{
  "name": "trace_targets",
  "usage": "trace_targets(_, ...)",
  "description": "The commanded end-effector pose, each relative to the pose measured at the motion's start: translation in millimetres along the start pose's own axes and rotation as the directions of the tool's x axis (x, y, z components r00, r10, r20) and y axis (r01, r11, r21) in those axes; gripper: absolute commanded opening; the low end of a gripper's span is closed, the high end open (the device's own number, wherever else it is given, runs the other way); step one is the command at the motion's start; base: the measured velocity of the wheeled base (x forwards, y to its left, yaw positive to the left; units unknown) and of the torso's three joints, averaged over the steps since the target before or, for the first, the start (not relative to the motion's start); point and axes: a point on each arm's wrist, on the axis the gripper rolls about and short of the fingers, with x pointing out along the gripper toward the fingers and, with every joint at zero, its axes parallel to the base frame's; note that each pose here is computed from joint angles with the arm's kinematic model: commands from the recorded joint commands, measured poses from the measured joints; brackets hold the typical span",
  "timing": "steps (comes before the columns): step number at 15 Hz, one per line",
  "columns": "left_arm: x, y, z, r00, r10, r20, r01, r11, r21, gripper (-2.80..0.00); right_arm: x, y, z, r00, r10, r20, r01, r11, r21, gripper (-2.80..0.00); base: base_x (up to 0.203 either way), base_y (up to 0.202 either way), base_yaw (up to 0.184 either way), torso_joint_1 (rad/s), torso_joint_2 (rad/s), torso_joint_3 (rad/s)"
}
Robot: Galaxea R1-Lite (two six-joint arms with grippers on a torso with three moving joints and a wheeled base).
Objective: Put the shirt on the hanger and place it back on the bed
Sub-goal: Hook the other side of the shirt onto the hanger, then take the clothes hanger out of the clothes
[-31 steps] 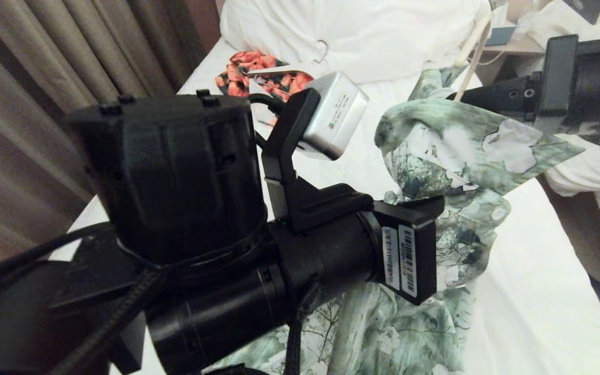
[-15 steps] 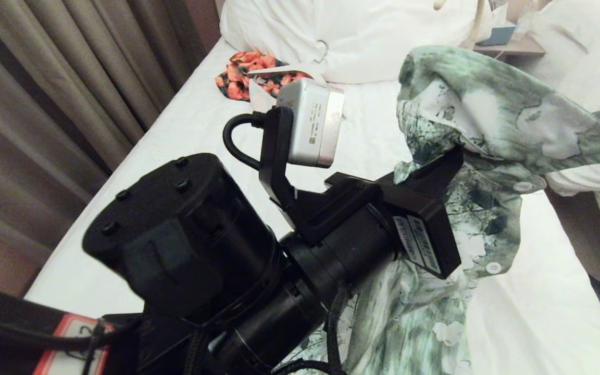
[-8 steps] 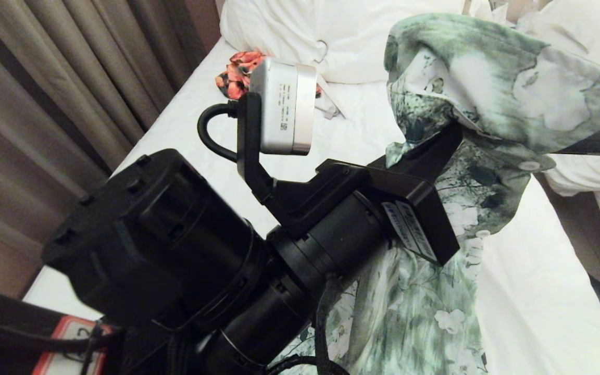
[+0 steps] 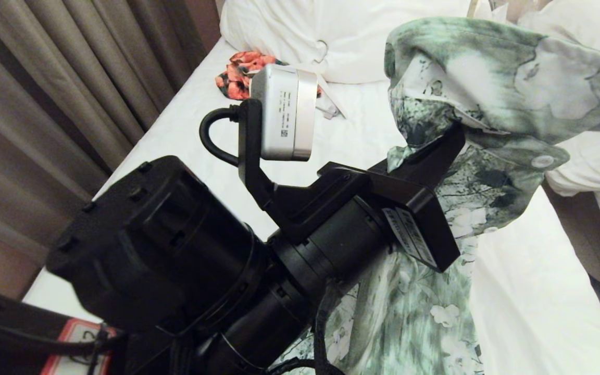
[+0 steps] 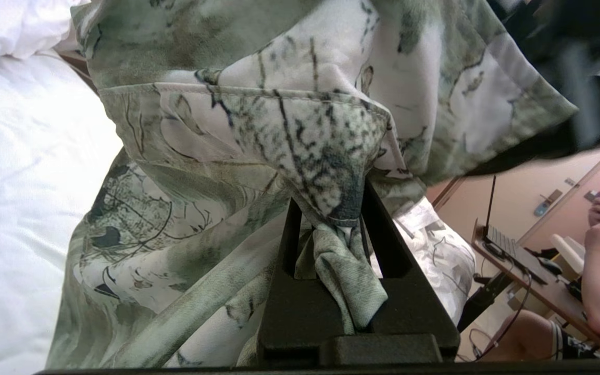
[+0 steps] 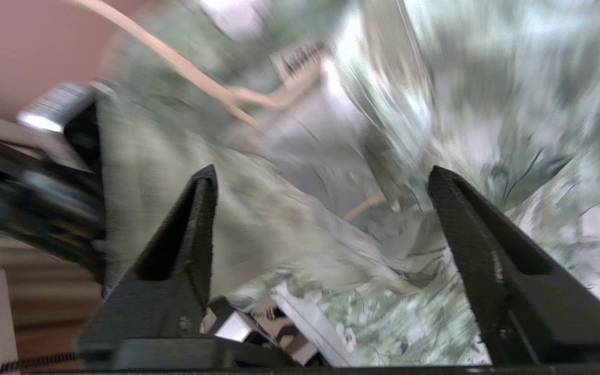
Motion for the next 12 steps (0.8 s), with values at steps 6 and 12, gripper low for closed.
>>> trace_targets(6, 1.2, -0.5, -5.9, 1.0, -0.001, -0.011, 0.001, 1.0, -0.001, -2.8, -8.4, 17.0, 42.8, 0.997, 0.022, 0.074, -0.02, 1.0, -0.024, -2.8, 0.0, 0.0, 0.0, 0.0, 0.0, 0.0)
trace_targets(12, 1.6, -3.3, -6.2, 1.0, -0.004, -0.015, 0.004, 1.0, -0.004, -2.8, 17.4, 28.9, 44.8, 0.997, 0.071, 0.029, -0.068, 0.993, -0.096, 0.0, 0.0, 0.0, 0.0, 0.0, 0.0, 0.0)
